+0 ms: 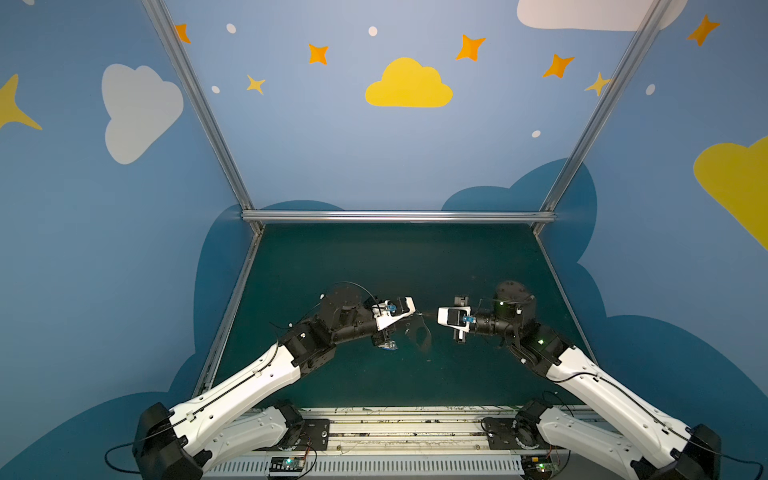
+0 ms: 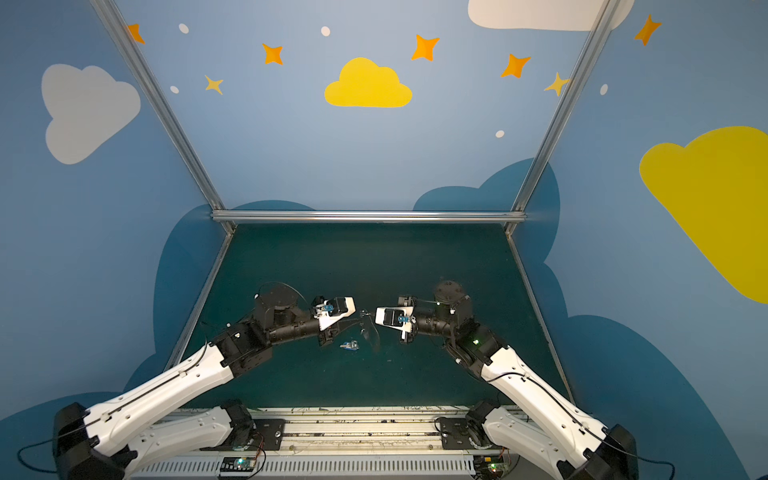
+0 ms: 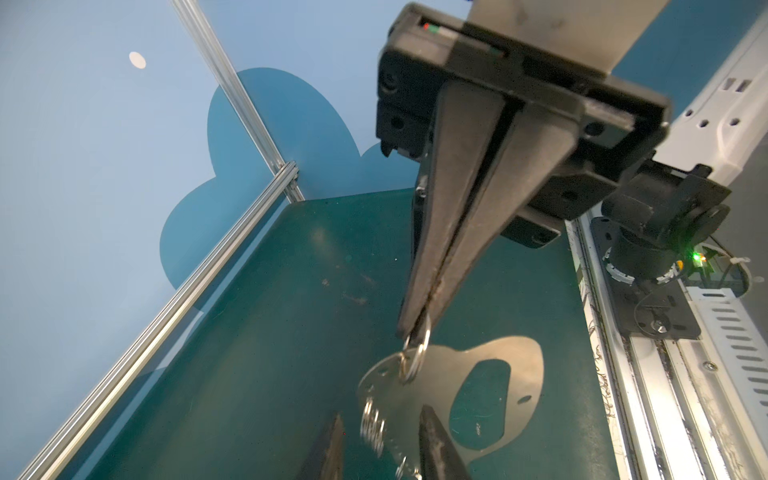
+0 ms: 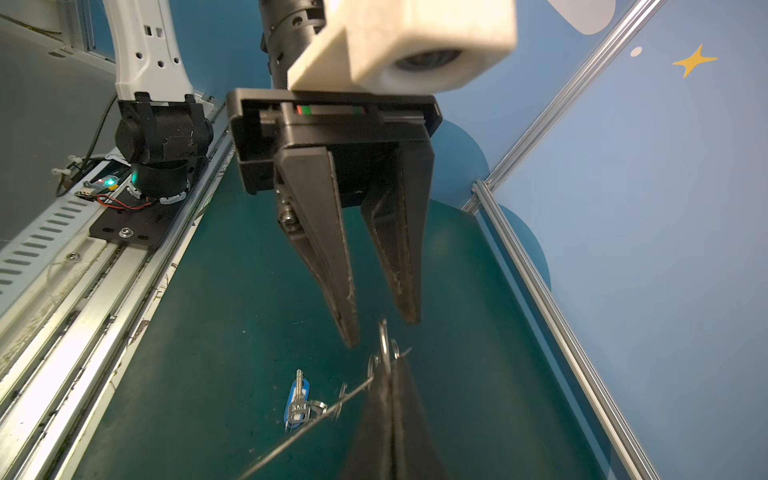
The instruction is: Put the keys on the keyring
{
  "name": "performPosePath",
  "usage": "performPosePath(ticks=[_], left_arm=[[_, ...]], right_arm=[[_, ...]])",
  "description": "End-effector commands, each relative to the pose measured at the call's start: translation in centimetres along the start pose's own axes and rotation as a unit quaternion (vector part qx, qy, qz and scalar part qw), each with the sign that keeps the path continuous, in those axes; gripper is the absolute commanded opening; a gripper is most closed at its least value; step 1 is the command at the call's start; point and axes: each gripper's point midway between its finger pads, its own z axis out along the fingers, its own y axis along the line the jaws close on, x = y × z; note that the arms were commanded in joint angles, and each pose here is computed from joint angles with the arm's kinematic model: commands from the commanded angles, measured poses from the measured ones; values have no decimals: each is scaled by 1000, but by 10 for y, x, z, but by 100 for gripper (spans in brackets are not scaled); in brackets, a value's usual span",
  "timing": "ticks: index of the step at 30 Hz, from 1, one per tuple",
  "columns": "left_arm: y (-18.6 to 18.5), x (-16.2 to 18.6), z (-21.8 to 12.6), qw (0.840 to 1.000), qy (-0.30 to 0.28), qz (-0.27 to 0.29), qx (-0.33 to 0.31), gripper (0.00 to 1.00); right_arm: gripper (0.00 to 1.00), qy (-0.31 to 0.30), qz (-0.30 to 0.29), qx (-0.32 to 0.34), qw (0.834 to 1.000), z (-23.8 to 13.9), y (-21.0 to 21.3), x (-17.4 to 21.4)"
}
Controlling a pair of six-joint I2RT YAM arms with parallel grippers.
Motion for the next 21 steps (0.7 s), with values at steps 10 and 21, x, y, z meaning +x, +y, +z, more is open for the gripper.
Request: performPosePath(ticks=[10,21], left_arm=[[18,51,-11,985,88,-130,-69,48],[11,141,-14,923,243,-275,-111,68]], right_arm=[[0,49,-30,10,998,-12,-9,11],[0,97,-33,25,994,-30,-2,30]])
